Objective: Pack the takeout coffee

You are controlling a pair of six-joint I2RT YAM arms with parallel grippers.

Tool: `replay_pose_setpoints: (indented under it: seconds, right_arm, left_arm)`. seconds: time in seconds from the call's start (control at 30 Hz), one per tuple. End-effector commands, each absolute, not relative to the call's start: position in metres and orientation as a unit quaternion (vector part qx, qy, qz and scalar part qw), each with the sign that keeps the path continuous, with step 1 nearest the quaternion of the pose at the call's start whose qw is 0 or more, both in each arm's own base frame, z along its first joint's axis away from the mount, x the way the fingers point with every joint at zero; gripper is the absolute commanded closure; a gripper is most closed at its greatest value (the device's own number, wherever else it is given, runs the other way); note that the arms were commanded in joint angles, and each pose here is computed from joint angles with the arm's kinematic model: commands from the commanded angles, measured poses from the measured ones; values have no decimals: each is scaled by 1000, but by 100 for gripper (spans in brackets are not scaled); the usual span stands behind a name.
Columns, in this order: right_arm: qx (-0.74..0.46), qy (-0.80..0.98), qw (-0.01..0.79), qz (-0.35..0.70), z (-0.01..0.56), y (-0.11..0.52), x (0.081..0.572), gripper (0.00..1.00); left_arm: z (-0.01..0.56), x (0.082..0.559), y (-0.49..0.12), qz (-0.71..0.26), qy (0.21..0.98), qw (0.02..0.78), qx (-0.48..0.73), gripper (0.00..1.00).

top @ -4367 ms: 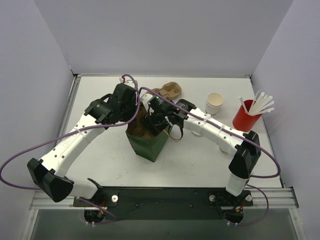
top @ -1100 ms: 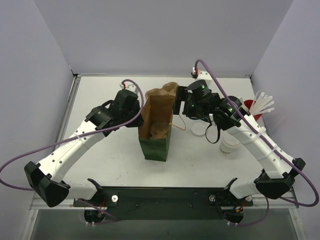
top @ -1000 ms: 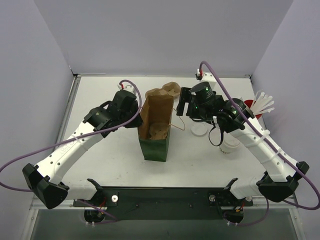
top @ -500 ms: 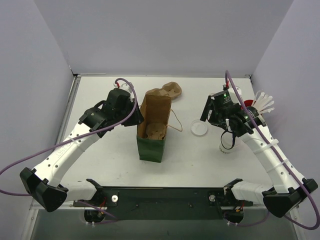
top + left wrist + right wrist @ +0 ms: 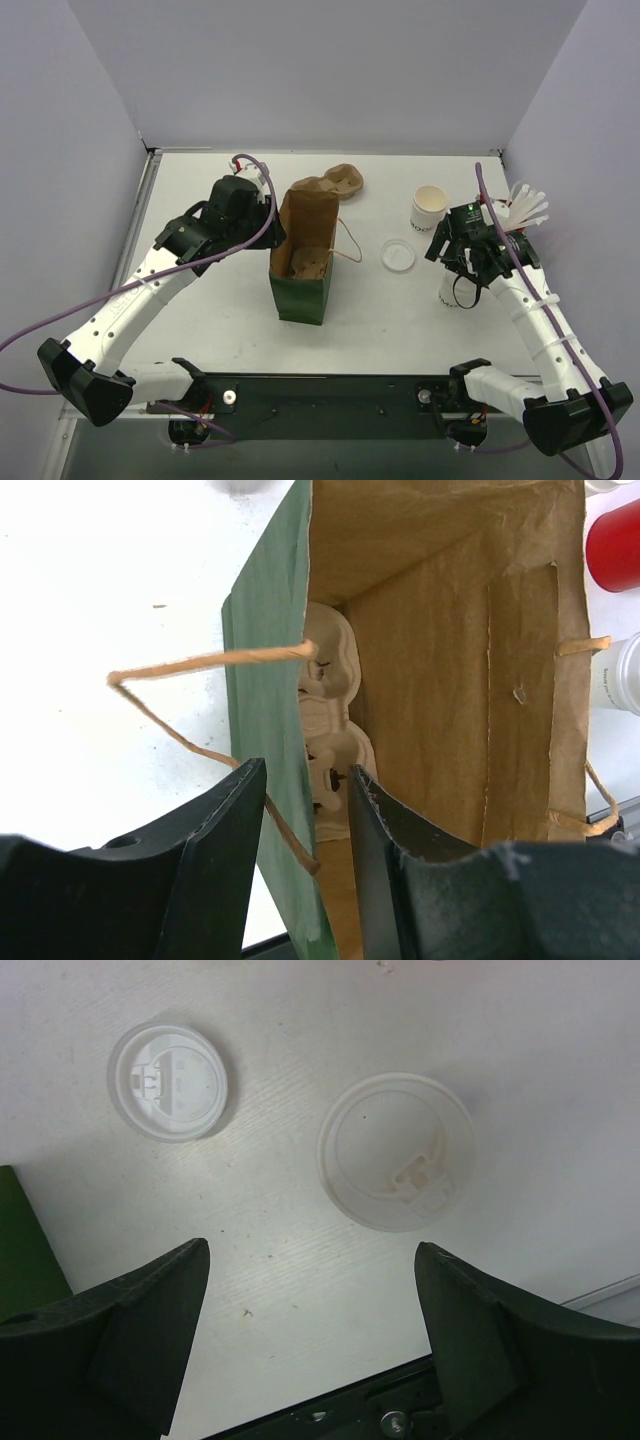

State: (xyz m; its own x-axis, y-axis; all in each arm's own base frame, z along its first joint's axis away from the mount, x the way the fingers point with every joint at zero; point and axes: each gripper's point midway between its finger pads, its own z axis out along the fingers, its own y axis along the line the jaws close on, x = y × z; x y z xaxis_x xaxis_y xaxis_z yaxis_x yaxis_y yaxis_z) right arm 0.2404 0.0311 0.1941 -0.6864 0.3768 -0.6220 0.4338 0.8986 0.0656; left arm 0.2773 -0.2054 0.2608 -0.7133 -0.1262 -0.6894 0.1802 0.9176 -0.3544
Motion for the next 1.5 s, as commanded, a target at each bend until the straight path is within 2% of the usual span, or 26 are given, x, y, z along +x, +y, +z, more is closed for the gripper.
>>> replay_pose_setpoints:
  seconds: [0.0, 0.3, 0.67, 1.1, 1.47]
  right_arm:
    - [234, 921, 301, -74, 180, 14, 229, 21]
    - [252, 930, 255, -85, 154, -7, 232, 13]
    - [283, 929, 223, -87, 131, -21, 231, 12]
    - [282, 932, 211, -82, 119, -23, 235, 12]
    - [287, 933, 205, -78, 111, -23, 235, 20]
  left_arm:
    - [291, 295, -207, -206, 877, 433, 31, 52]
    - [296, 296, -206, -197, 874, 440, 61, 48]
    - [298, 292, -208, -206, 872, 438, 71, 48]
    - [298, 293, -207, -207, 872, 437, 75, 48]
    - [296, 294, -206, -205, 873, 436, 73, 48]
